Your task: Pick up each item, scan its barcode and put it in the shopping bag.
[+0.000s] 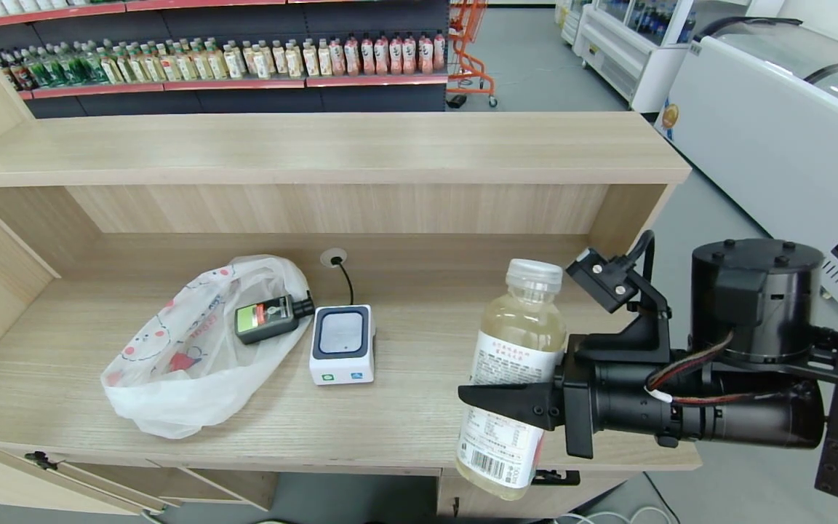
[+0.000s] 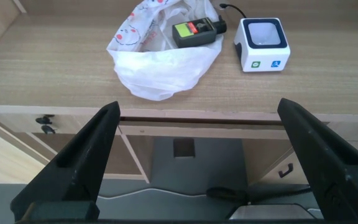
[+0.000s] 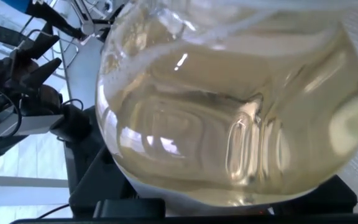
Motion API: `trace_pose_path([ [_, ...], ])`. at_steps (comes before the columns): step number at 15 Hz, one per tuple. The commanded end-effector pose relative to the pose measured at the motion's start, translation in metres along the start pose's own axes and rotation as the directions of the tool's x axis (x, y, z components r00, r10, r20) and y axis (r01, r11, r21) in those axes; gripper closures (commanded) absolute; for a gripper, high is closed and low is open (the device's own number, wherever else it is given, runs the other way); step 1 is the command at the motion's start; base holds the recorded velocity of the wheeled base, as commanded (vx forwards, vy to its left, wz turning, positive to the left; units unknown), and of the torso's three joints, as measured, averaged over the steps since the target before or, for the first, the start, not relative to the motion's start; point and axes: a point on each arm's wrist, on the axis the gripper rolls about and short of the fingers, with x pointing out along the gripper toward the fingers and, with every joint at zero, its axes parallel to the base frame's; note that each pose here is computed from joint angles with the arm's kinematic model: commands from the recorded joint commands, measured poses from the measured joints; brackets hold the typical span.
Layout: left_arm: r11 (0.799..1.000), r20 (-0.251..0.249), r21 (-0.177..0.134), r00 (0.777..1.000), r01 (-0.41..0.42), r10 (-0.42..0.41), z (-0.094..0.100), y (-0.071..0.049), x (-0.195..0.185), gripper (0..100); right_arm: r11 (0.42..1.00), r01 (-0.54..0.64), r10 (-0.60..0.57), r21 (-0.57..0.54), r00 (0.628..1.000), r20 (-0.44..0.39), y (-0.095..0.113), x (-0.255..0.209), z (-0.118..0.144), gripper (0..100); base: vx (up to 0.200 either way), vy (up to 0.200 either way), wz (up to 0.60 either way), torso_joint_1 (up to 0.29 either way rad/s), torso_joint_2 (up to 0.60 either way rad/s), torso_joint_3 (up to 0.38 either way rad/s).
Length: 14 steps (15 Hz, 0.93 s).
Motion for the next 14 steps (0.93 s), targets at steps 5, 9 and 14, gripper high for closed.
trace_pose_path([
  [5, 1.0, 0.001, 0.0, 1.0, 0.0, 0.0, 0.0, 0.0, 0.0, 0, 1.0, -0.005, 0.005, 0.002, 1.0, 0.006, 0.0007, -0.0005, 0.0014, 100, 0.0, 0.0, 0.0, 0.0, 0.0, 0.0],
  [9, 1.0, 0.001, 0.0, 1.0, 0.0, 0.0, 0.0, 0.0, 0.0, 0, 1.0, -0.023, 0.022, 0.019, 1.0, 0.013, 0.003, -0.0032, 0.0037, 100, 0.0, 0.0, 0.0, 0.0, 0.0, 0.0],
  [14, 1.0, 0.001, 0.0, 1.0, 0.0, 0.0, 0.0, 0.0, 0.0, 0, 0.999, -0.037, 0.037, 0.008, 0.999, 0.029, 0.004, -0.0059, 0.009, 100, 0.0, 0.0, 0.0, 0.0, 0.0, 0.0],
])
